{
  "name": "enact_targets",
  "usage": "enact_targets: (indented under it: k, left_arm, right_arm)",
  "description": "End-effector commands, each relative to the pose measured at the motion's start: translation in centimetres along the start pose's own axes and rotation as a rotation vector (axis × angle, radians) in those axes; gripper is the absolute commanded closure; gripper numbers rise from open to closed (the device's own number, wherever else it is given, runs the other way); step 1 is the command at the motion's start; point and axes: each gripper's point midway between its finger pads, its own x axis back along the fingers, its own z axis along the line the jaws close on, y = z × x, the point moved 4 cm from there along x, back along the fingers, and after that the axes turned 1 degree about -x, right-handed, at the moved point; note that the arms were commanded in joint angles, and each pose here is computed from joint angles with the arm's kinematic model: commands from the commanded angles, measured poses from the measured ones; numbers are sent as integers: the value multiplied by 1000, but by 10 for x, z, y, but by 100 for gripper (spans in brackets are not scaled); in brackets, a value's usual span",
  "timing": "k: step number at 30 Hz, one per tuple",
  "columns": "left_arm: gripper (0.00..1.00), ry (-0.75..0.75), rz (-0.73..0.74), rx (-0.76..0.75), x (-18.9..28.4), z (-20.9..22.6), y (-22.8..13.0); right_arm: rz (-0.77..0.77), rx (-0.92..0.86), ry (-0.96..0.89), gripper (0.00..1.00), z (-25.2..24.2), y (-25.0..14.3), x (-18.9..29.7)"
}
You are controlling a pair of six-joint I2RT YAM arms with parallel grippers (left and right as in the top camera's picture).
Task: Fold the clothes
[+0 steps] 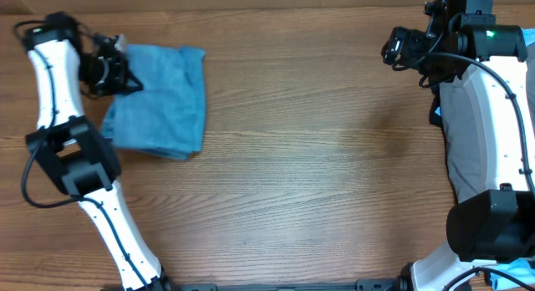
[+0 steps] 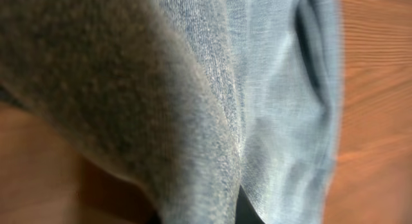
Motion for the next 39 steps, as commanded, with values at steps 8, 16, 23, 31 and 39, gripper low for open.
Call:
enact_targets:
  k: [8,16,23,31,39]
  left_arm:
    - [96,-468,-420,125,147,-50,37]
    - [96,-307,-405,113,145,-37,32]
    - [96,-1,-296,-109,138,5,5]
    - [96,177,-236,-320,129,37,5]
    - [96,164,-247,-177,78,87,11]
  right_arm:
    - [-23,5,1,0,0,5,1]
    - [-23,4,1,0,0,5,1]
    - [-23,5,1,0,0,5,1]
    - [-23,5,1,0,0,5,1]
    - [-23,5,1,0,0,5,1]
